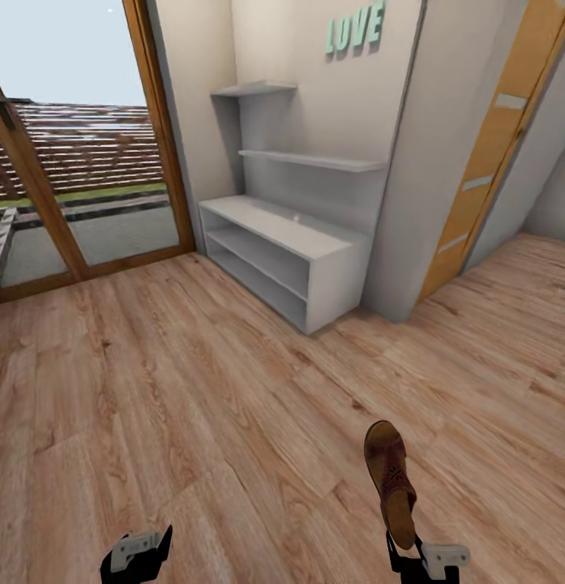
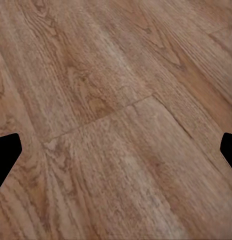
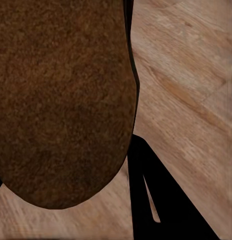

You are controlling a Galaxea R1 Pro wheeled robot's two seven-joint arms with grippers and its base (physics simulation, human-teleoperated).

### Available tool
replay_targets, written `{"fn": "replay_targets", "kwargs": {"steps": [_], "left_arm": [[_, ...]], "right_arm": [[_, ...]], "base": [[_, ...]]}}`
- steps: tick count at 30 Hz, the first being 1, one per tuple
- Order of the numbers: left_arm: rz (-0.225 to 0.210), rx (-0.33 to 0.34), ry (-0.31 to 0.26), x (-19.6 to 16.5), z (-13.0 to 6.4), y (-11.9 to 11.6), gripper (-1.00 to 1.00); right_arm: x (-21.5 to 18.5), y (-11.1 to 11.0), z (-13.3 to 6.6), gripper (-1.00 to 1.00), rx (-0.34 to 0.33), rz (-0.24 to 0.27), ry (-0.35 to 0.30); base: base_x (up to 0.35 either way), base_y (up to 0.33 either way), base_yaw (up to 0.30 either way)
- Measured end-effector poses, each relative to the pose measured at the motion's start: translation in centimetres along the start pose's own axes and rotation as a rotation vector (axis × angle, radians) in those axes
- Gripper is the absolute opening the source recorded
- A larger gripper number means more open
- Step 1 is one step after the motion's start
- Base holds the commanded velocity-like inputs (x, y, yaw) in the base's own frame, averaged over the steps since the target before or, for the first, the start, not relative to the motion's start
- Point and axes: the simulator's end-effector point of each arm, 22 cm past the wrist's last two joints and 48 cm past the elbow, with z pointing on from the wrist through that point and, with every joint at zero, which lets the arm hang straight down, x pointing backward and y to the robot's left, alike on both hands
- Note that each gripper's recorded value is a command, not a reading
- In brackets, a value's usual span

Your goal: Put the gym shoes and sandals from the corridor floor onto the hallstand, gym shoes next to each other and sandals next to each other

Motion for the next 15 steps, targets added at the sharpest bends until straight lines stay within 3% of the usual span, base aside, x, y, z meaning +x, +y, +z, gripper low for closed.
{"fn": "replay_targets", "kwargs": {"steps": [15], "left_arm": [[0.001,0.0,0.0,-0.01,0.0,0.04,1.0]], "right_arm": [[0.05,-0.02,-0.01,-1.0,0.001,0.0,0.001]], "base": [[0.0,0.0,-0.282]]}}
